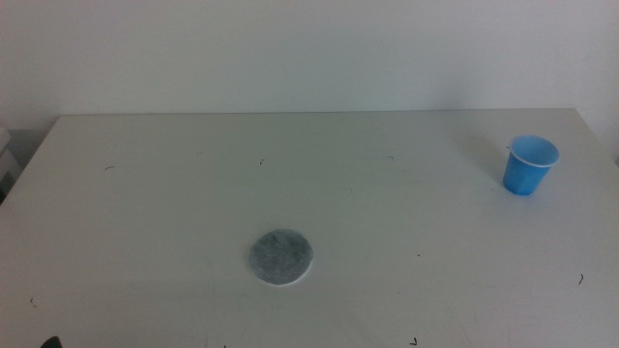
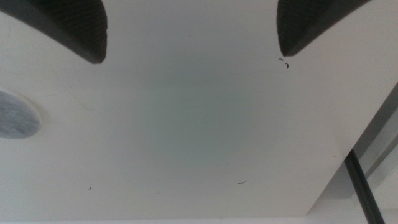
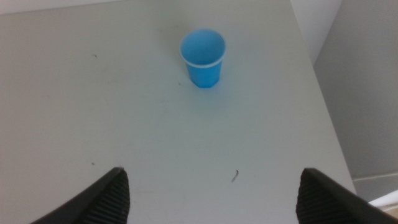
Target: Place an empty cup on a cup mat.
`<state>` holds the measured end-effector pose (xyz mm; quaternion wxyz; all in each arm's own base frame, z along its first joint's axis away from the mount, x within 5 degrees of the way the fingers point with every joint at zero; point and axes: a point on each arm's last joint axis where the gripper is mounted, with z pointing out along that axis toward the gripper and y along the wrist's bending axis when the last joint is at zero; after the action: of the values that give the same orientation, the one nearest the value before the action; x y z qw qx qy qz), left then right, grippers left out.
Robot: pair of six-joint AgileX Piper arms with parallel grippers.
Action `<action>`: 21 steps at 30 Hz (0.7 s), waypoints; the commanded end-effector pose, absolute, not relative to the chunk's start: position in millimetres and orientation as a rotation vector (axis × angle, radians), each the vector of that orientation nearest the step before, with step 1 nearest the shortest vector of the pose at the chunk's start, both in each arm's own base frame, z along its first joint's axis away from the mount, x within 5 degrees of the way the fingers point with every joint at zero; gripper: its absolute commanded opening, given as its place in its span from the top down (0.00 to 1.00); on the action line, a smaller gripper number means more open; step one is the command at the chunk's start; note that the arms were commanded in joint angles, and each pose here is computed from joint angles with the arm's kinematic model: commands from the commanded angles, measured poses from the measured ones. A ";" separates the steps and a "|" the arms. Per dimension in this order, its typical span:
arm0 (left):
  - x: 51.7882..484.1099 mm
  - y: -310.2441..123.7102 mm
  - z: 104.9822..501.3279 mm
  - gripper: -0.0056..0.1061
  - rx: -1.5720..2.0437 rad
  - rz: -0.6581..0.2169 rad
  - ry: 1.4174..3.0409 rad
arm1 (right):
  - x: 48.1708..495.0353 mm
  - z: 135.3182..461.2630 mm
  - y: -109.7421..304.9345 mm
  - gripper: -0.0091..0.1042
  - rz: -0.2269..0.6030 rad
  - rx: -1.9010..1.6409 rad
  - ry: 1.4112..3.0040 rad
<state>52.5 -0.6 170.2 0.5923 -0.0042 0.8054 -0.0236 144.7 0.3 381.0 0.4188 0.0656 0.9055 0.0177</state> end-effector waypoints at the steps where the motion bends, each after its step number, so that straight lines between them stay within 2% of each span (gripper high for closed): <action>1: 53.7 -1.1 178.3 0.01 -0.009 -0.064 1.795 | 159.1 401.5 0.3 0.28 0.059 0.178 2.206; 4: 53.7 -1.1 178.3 0.01 -0.009 -0.064 1.795 | 178.8 408.6 1.8 0.28 0.079 0.204 2.266; 11: 53.7 -1.1 178.3 0.01 -0.009 -0.064 1.795 | 235.3 420.9 1.8 0.28 0.043 0.216 2.384; 21: 53.7 -1.1 178.3 0.01 -0.009 -0.064 1.795 | 312.6 415.1 2.4 0.28 0.018 0.230 2.491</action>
<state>52.5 -0.6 170.2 0.5923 -0.0042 0.8054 -0.0236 311.8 6.5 395.2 0.2713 0.0865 0.9585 0.0136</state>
